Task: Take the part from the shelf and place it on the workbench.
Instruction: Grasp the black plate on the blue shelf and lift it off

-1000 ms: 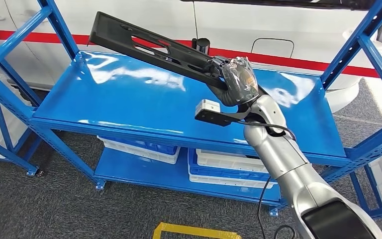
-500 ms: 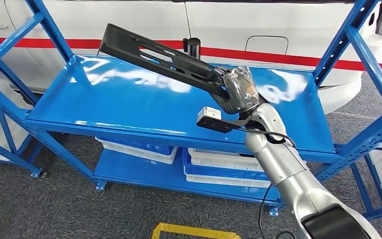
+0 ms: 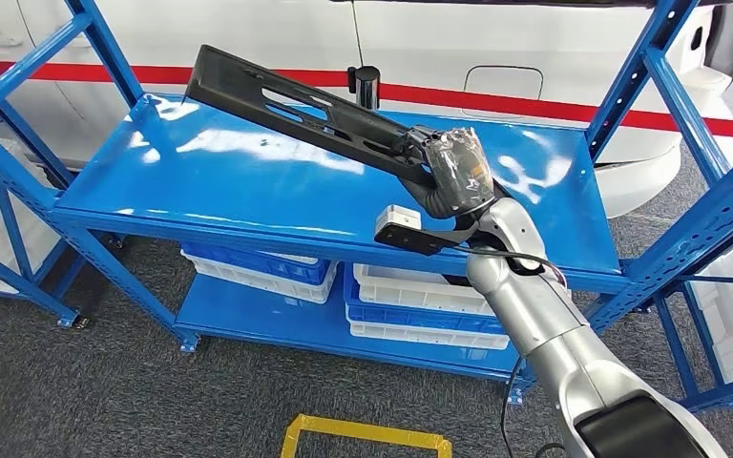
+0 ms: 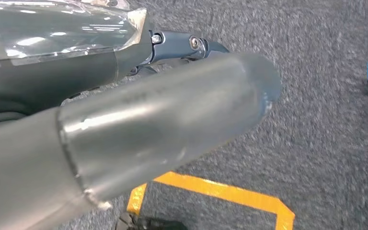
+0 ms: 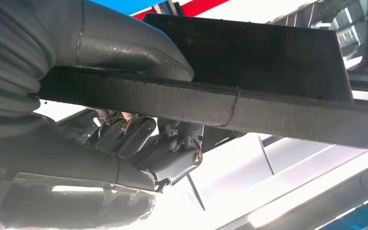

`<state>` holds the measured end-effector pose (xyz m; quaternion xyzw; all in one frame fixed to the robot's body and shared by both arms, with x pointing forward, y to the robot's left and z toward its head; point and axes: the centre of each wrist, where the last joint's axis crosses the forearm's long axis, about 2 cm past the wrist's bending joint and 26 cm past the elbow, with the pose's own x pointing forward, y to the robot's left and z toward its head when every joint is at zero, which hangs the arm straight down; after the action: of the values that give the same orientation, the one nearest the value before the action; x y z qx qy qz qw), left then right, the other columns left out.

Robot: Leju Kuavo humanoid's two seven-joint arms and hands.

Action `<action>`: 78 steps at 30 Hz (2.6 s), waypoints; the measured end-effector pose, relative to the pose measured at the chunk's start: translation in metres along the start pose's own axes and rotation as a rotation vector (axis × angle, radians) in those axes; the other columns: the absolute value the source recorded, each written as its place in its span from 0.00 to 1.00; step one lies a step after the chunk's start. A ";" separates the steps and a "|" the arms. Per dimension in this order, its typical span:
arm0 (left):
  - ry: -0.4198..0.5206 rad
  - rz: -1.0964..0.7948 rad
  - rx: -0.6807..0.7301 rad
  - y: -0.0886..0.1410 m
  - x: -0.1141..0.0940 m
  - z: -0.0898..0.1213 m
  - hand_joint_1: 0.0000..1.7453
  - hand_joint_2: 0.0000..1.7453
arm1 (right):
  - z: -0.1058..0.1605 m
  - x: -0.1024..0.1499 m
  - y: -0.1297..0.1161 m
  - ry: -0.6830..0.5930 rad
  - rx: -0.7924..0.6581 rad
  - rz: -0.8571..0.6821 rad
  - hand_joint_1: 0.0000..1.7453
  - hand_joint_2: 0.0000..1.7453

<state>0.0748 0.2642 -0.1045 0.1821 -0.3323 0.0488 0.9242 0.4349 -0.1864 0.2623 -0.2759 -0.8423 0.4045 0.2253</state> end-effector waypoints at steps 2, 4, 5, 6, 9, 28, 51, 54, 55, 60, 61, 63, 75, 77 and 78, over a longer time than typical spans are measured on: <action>-0.001 0.000 0.000 0.000 0.000 0.000 0.00 0.00 | 0.000 -0.001 -0.001 0.001 -0.002 0.002 0.99 1.00; -0.002 0.001 -0.001 -0.001 0.001 0.000 0.00 0.00 | 0.000 -0.002 -0.001 0.004 -0.002 0.003 0.99 1.00; -0.002 0.002 -0.002 -0.001 0.001 0.000 0.00 0.00 | 0.001 -0.002 0.000 0.006 0.001 0.002 0.99 1.00; -0.002 0.003 -0.004 -0.002 0.001 0.001 0.00 0.00 | 0.002 -0.002 0.000 0.008 0.004 0.002 0.99 1.00; -0.002 0.004 -0.006 -0.003 0.001 0.001 0.00 0.00 | 0.004 -0.002 0.002 0.011 0.008 0.001 0.99 1.00; -0.009 0.005 0.008 -0.002 -0.003 0.003 0.00 0.00 | -0.001 0.002 0.004 0.001 0.011 -0.006 0.99 1.00; -0.008 0.012 0.004 -0.004 -0.008 0.007 0.00 0.00 | -0.013 0.000 -0.007 0.024 -0.021 0.009 0.99 1.00; -0.006 0.015 0.011 -0.004 -0.008 0.007 0.00 0.00 | -0.014 0.001 -0.007 0.023 -0.020 0.008 0.99 1.00; -0.006 0.015 0.013 -0.004 -0.008 0.007 0.00 0.00 | -0.014 0.001 -0.007 0.022 -0.020 0.008 0.99 1.00; -0.009 0.015 0.018 -0.004 -0.008 0.007 0.00 0.00 | -0.020 0.001 -0.011 0.017 -0.038 0.007 0.99 1.00; -0.008 0.015 0.017 -0.004 -0.008 0.007 0.00 0.00 | -0.020 0.000 -0.012 0.017 -0.039 0.008 0.99 1.00; -0.008 0.016 0.017 -0.004 -0.008 0.007 0.00 0.00 | -0.019 -0.002 -0.013 0.018 -0.040 0.010 0.99 1.00; -0.005 0.019 0.017 -0.005 -0.009 0.008 0.00 0.00 | -0.018 -0.006 -0.014 0.025 -0.042 0.012 0.99 1.00; -0.001 0.019 0.020 -0.004 -0.010 0.008 0.00 0.00 | -0.016 -0.006 -0.013 0.028 -0.039 0.010 0.99 1.00; 0.000 0.019 0.021 -0.004 -0.011 0.009 0.00 0.00 | -0.016 -0.006 -0.012 0.029 -0.037 0.008 0.99 1.00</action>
<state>0.0622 0.2577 -0.1061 0.1884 -0.3333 0.0612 0.9218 0.4452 -0.1875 0.2797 -0.2892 -0.8451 0.3858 0.2307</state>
